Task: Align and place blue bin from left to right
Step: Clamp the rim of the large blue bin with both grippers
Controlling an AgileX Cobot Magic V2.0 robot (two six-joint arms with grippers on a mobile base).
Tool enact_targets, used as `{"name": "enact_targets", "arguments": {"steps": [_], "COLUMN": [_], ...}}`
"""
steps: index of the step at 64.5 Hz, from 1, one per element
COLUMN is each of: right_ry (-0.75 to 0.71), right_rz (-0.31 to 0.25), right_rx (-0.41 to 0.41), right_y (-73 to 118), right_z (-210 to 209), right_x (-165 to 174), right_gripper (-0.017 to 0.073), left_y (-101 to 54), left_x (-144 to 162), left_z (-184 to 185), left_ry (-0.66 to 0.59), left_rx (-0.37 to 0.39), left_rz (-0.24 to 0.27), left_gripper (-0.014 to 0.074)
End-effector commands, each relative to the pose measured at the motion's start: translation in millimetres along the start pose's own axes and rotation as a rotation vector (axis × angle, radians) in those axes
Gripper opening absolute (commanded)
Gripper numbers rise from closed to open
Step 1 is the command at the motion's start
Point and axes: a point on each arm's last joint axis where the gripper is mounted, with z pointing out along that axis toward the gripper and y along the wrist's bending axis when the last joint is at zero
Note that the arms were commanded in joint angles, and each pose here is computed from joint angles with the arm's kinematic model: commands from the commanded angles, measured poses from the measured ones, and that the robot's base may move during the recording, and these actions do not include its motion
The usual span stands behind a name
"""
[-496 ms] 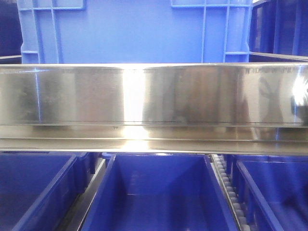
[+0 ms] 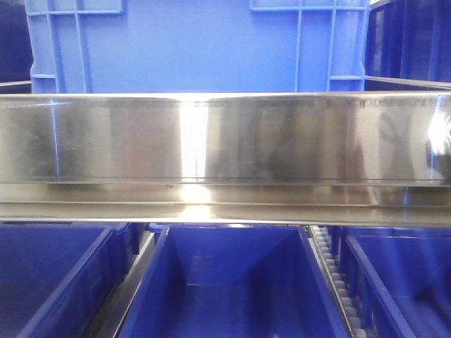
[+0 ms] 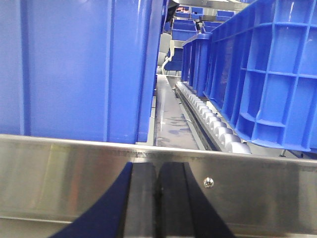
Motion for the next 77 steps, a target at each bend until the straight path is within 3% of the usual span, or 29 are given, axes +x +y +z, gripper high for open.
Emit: {"name": "enact_targets", "arguments": {"steps": [1,12,26,31,43,52,59,71,77], "right_ry": [-0.028,-0.069,-0.116,-0.126,-0.227,-0.243,-0.246,-0.184,-0.129], "right_rz": [-0.006,-0.006,-0.006,-0.004,-0.005,-0.009,-0.01,-0.01,-0.006], "right_rx": [0.001,0.005,0.008,0.008,-0.002,-0.015,-0.019,-0.019,-0.023], "right_y": [-0.1,-0.4,-0.7,-0.7,0.5,2.2,2.8,2.9,3.1], "right_z": [-0.3,-0.5,-0.8,-1.2,-17.3,-36.4,-37.4,-6.7,10.8], "right_x": [-2.6,-6.4,-10.6,-12.9,-76.0,-136.1,-174.6,-206.3,-210.5], "right_gripper": [-0.0162,-0.0162,-0.0162,-0.0162,-0.0162,-0.0148,0.001,0.0564,0.057], "left_y": [-0.1,-0.3,-1.2,-1.2,-3.3,-6.0,-7.0,-8.5,-9.3], "left_x": [-2.5,-5.1,-16.5,-22.1,-68.3,-126.7,-162.8,-199.5,-207.4], "left_z": [-0.3,-0.4,-1.7,-2.9,-13.9,-31.7,-33.4,-7.3,10.5], "left_ry": [-0.021,-0.049,-0.175,-0.239,-0.342,-0.323,-0.251,-0.161,-0.123], "left_rx": [0.0,0.003,0.013,0.016,0.023,0.009,-0.004,-0.01,-0.006], "left_rz": [0.0,0.0,0.0,-0.029,-0.043,0.017,0.023,0.023,0.022], "left_gripper": [-0.0111,-0.0111,-0.0111,-0.0111,-0.0109,-0.0015,0.0159,0.0445,0.0504]}}
